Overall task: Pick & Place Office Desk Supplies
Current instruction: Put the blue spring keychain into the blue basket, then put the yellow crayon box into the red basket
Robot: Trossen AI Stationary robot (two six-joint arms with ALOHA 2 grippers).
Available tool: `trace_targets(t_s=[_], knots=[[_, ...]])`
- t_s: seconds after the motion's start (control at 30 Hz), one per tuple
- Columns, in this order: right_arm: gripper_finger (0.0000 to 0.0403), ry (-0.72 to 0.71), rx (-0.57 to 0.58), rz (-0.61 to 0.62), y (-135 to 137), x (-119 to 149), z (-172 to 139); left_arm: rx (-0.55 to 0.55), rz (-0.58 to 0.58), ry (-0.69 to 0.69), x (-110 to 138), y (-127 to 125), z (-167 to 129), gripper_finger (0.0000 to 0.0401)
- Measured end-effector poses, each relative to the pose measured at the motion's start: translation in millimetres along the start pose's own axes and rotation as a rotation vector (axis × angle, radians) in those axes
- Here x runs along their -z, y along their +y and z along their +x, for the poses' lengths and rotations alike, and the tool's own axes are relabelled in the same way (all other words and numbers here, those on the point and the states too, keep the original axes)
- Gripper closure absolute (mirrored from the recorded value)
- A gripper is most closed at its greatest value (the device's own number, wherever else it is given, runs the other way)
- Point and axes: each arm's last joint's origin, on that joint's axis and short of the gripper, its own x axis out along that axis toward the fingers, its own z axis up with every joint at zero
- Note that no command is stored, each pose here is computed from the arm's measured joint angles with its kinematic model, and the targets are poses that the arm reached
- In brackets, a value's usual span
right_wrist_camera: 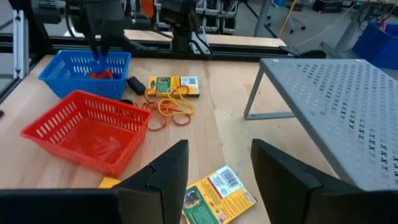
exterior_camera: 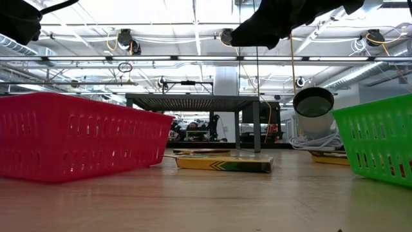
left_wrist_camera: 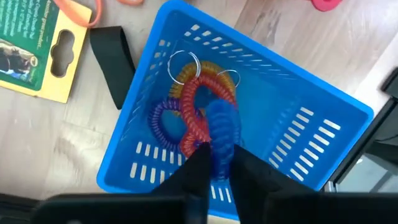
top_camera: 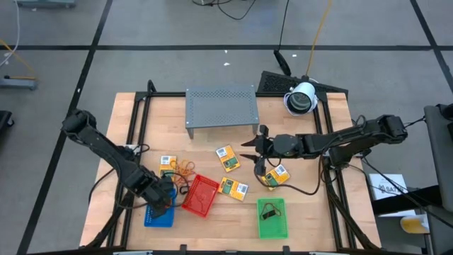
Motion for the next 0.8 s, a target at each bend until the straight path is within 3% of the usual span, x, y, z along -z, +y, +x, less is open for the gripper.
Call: trace_targets(t_s=[0.37, 0.8], knots=[[0.0243, 0.009, -0.059, 0.023, 1.7, 0.6, -0.4, -0.003, 0.004, -0.004, -0.6, 0.4, -0.1, 0.0233], [0.0247, 0.048, -0.047, 0.050, 1.1, 20.9, 1.0, 0.051, 0.058, -0.071, -7.2, 6.4, -13.8, 0.0220]])
